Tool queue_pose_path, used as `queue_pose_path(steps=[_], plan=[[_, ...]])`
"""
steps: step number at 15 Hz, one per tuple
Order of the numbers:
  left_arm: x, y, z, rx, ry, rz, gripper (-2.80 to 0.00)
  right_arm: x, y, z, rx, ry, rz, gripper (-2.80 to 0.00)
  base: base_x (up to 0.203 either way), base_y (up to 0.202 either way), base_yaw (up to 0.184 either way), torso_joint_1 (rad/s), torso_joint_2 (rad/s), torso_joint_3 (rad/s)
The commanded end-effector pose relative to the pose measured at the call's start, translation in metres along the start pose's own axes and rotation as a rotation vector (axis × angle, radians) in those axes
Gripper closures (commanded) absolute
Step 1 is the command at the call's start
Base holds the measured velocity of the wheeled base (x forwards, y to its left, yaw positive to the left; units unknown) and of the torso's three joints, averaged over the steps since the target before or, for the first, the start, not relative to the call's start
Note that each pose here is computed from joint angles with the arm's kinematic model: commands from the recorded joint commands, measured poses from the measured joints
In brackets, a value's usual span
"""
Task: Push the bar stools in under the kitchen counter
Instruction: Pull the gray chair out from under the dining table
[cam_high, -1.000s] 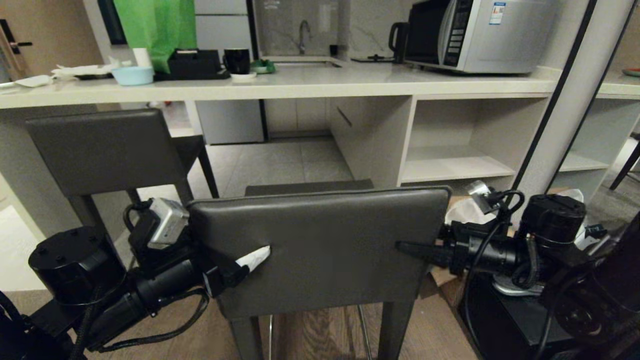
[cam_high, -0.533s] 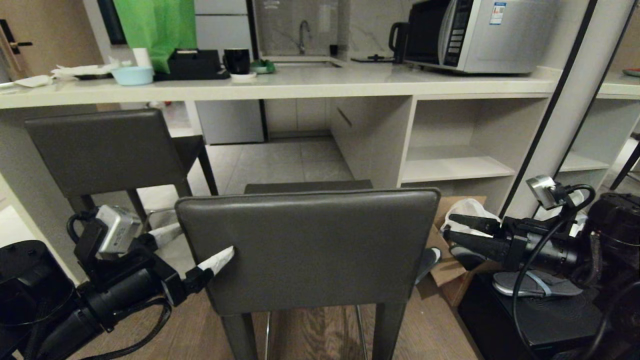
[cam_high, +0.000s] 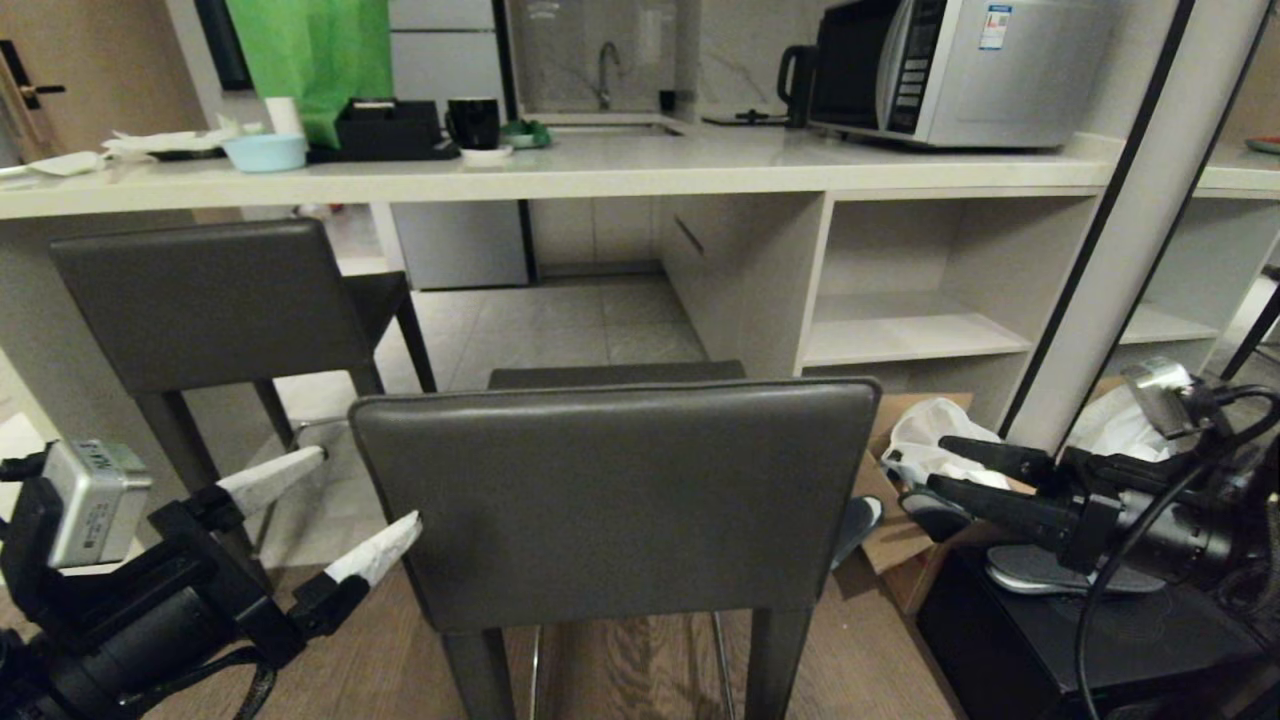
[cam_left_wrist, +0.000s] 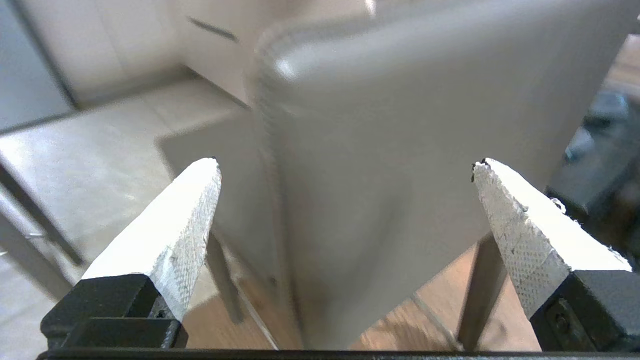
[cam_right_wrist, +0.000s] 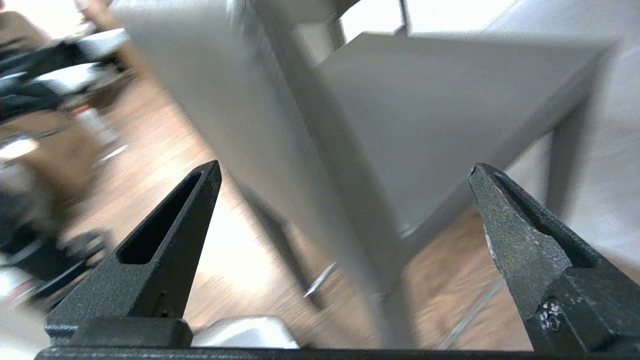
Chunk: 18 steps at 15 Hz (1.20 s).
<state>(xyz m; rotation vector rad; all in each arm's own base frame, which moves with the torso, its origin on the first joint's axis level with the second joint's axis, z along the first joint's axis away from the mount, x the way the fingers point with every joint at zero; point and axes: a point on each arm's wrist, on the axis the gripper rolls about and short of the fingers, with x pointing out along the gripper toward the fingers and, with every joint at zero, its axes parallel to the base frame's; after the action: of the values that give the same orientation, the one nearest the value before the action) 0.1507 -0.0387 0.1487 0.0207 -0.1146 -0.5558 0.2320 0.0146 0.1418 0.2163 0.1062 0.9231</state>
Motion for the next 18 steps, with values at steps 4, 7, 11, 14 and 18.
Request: queue_pose_path(steps=[4,7,11,14,18], plan=[[-0.055,0.004,0.052,0.038,-0.150,0.243,-2.80,-0.040,0.054,0.063,-0.257,-0.340,-0.319,-2.80,0.000,0.000,0.000,0.000,0.00,0.000],[-0.084,-0.006,0.091,-0.043,-0.130,0.338,-2.80,-0.075,0.104,0.084,-0.377,-0.471,-0.367,-2.80,0.000,0.000,0.000,0.000,0.00,0.000],[-0.118,-0.036,0.112,-0.088,-0.165,0.312,-2.80,-0.116,0.166,0.082,-0.304,-0.399,-0.425,-2.80,0.000,0.000,0.000,0.000,0.00,0.000],[-0.135,-0.051,0.112,-0.101,-0.141,0.240,-2.80,-0.142,0.205,0.069,-0.321,-0.407,-0.427,-2.80,0.000,0.000,0.000,0.000,0.00,0.000],[-0.152,-0.062,0.110,-0.140,-0.083,0.033,-2.80,-0.157,0.225,0.055,-0.308,-0.378,-0.344,-2.80,0.000,0.000,0.000,0.000,0.00,0.000]])
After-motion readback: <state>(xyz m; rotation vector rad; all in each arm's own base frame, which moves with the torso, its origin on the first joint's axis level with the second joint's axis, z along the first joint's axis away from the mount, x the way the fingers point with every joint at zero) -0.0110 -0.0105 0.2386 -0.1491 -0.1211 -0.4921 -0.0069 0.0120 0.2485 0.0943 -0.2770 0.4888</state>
